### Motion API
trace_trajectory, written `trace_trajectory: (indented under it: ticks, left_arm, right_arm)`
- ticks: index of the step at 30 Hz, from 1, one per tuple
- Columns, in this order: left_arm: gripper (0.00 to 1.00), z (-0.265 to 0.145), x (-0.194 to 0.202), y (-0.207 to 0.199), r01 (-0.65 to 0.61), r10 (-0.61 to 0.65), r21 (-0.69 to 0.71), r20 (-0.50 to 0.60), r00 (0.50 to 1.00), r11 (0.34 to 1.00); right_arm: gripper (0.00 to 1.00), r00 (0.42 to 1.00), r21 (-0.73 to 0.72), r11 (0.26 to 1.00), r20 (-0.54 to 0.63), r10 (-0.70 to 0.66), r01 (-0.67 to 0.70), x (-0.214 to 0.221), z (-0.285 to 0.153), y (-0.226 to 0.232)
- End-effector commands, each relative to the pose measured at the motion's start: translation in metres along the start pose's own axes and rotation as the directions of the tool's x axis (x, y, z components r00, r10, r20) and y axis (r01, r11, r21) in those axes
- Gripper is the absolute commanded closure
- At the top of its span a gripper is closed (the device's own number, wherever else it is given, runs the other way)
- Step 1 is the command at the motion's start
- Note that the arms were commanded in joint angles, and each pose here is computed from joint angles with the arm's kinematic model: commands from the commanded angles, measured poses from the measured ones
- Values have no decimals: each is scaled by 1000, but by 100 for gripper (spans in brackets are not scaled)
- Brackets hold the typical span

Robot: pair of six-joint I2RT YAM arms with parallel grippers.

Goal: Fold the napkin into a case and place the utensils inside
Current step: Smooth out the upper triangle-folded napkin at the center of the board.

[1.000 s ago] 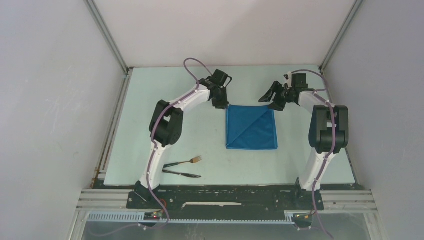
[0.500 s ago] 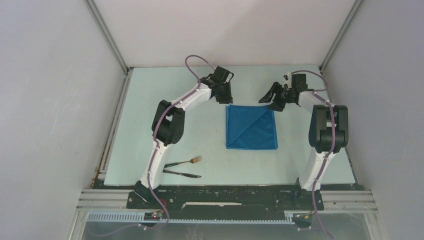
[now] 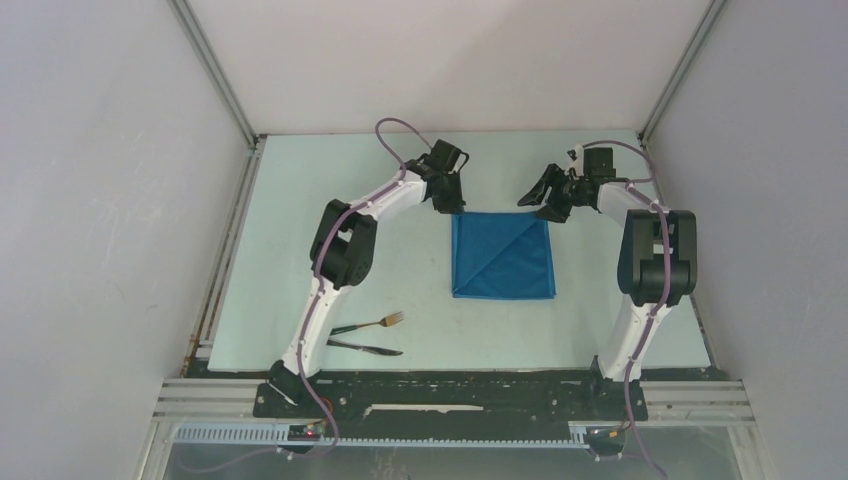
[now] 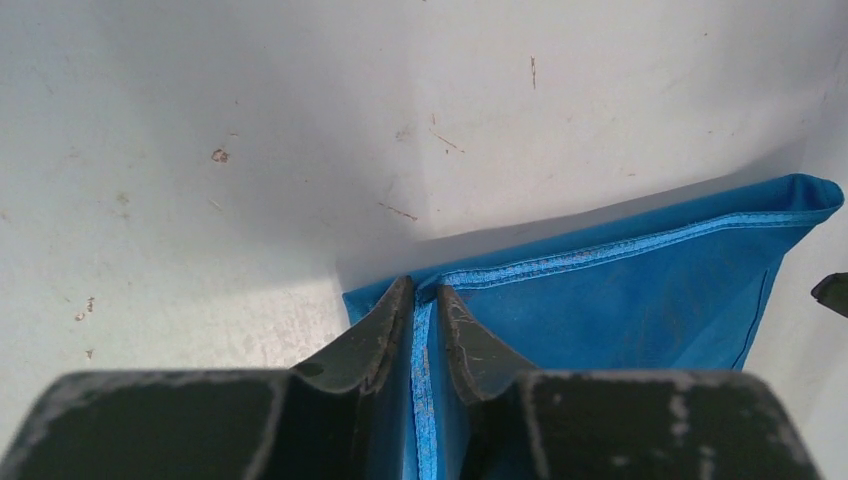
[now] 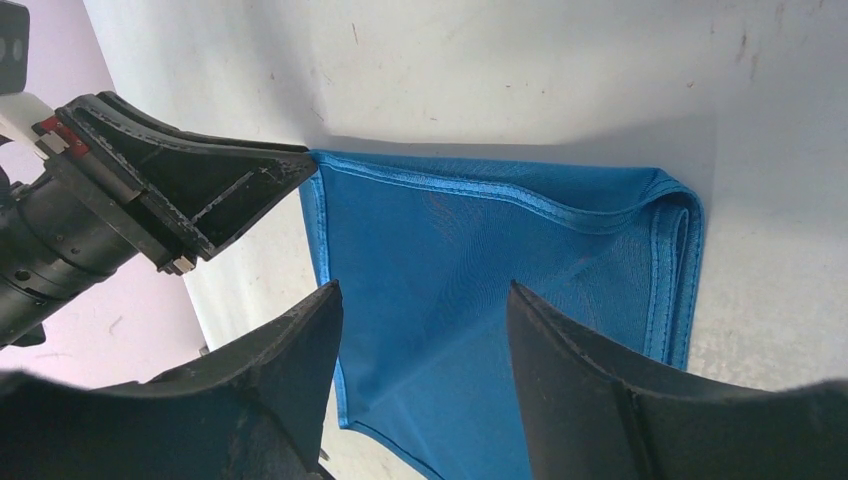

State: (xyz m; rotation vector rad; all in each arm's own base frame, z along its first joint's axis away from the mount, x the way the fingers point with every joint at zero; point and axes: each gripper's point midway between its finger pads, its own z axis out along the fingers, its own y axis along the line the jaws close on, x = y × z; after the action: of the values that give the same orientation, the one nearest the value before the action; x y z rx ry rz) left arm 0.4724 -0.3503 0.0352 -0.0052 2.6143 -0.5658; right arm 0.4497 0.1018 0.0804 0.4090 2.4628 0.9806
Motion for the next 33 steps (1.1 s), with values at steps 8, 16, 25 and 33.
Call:
trace_trajectory:
  ticks: [8,16,25,33]
  left_arm:
    - [73,-10,-17,-9,-2,2,19,49,999,1000]
    - [81,-6,-16,-8,6,-8,32,40,999,999]
    - [100,-39,-35,-15,-1,-4,43,120,993,999]
    - [100,-37,-21,-2,20,-22,26,93,995,999]
  right_arm:
    - [32,999,-21,999,13,-33,33,-5,-4,4]
    - [32,999,-19,999,12,-32,32,-5,-4,3]
    - [32,1000,-38,999,9,-14,14,-6,1,2]
    - [31,999,-124,992,-12,35,-36,-7,17,5]
